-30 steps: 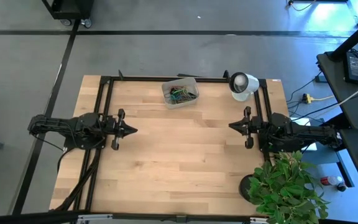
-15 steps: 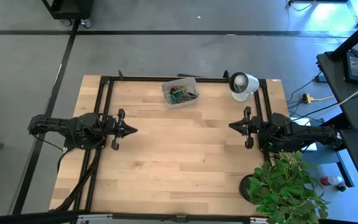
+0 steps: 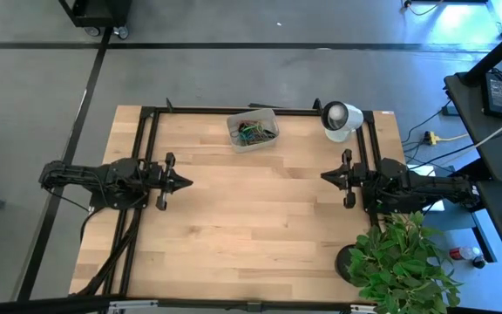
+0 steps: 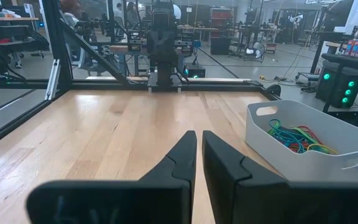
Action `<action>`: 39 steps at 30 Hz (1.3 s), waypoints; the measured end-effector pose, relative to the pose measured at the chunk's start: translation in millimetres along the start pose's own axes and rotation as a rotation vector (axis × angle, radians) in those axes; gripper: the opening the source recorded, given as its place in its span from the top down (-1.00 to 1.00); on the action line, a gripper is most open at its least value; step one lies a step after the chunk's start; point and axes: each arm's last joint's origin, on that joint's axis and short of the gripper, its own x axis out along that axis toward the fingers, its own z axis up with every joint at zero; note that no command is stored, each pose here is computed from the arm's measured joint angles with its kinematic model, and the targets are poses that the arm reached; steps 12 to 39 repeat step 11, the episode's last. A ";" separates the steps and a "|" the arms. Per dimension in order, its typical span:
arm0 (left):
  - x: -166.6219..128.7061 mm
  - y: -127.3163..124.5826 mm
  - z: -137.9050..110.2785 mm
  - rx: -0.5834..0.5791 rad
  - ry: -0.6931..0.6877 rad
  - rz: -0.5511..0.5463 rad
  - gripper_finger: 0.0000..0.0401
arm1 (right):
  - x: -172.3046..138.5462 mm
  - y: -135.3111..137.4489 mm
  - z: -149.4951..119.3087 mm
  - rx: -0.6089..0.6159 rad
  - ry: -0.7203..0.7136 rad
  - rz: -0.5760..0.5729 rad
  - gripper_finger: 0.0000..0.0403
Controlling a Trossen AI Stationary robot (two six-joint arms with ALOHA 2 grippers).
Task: Pick and place rubber bands into bin
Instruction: Return to Home Position
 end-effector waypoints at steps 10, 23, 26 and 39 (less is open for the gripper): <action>0.0 0.0 -0.1 0.000 0.000 0.000 0.98 | 0.0 0.0 0.0 0.000 0.000 0.000 0.84; 0.0 0.0 -0.1 0.000 0.001 0.000 0.98 | 0.0 0.0 0.0 0.000 0.000 0.000 0.84; 0.0 0.0 -0.1 0.000 0.001 0.000 0.98 | 0.0 0.0 0.0 0.000 0.000 0.000 0.84; 0.0 0.0 -0.1 0.000 0.001 0.000 0.98 | 0.0 0.0 0.0 0.000 0.000 0.000 0.84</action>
